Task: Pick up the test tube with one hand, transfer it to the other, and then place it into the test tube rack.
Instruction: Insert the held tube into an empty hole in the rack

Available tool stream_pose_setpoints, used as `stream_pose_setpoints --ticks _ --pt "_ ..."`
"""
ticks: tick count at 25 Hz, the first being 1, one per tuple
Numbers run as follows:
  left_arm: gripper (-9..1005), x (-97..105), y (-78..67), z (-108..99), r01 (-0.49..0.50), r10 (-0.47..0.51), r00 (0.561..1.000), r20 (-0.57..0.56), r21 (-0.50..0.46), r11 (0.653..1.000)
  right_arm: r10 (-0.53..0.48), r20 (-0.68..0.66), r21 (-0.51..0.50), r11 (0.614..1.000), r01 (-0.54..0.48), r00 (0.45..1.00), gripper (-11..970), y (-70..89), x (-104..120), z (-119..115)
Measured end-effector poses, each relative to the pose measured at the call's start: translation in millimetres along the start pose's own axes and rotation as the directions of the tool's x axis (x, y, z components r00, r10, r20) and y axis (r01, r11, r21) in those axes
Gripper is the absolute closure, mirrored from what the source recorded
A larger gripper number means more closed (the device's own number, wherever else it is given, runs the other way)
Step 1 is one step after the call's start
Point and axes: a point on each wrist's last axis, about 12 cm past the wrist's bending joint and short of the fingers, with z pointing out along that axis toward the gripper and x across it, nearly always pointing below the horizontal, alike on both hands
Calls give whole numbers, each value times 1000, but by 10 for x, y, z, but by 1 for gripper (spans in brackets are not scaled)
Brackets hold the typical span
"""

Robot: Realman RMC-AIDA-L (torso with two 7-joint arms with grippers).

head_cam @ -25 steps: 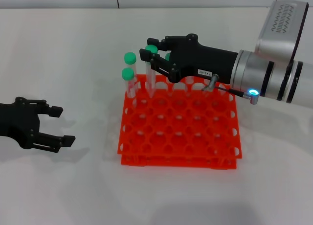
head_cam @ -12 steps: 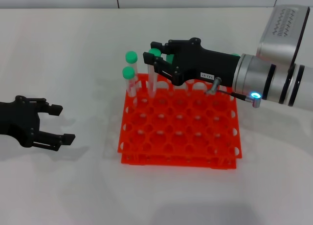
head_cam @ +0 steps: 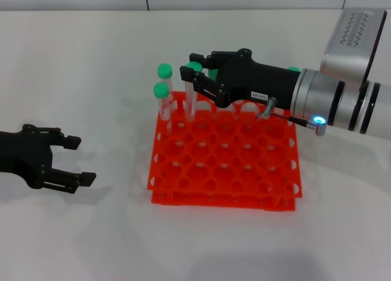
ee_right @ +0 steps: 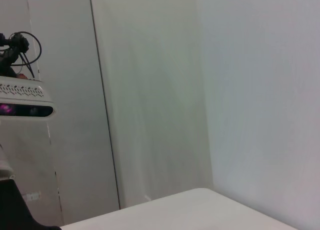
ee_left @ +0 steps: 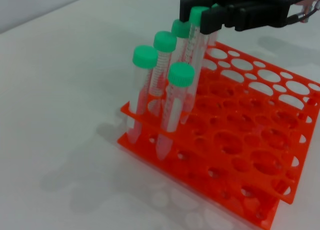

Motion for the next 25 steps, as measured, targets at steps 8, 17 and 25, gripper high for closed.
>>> stream_pose_setpoints --ticks 8,17,25 --pt "108 21 -6 19 1 -1 1000 -24 5 1000 -1 0 0 1000 1 1000 684 -1 0 -1" --pt "108 26 -9 36 -1 1 1000 -24 11 1000 -1 -6 1 1000 1 1000 684 2 17 -6" --pt "108 26 -11 41 -1 1 1000 -23 12 1000 -2 -16 -4 1000 2 1000 683 13 35 -1"
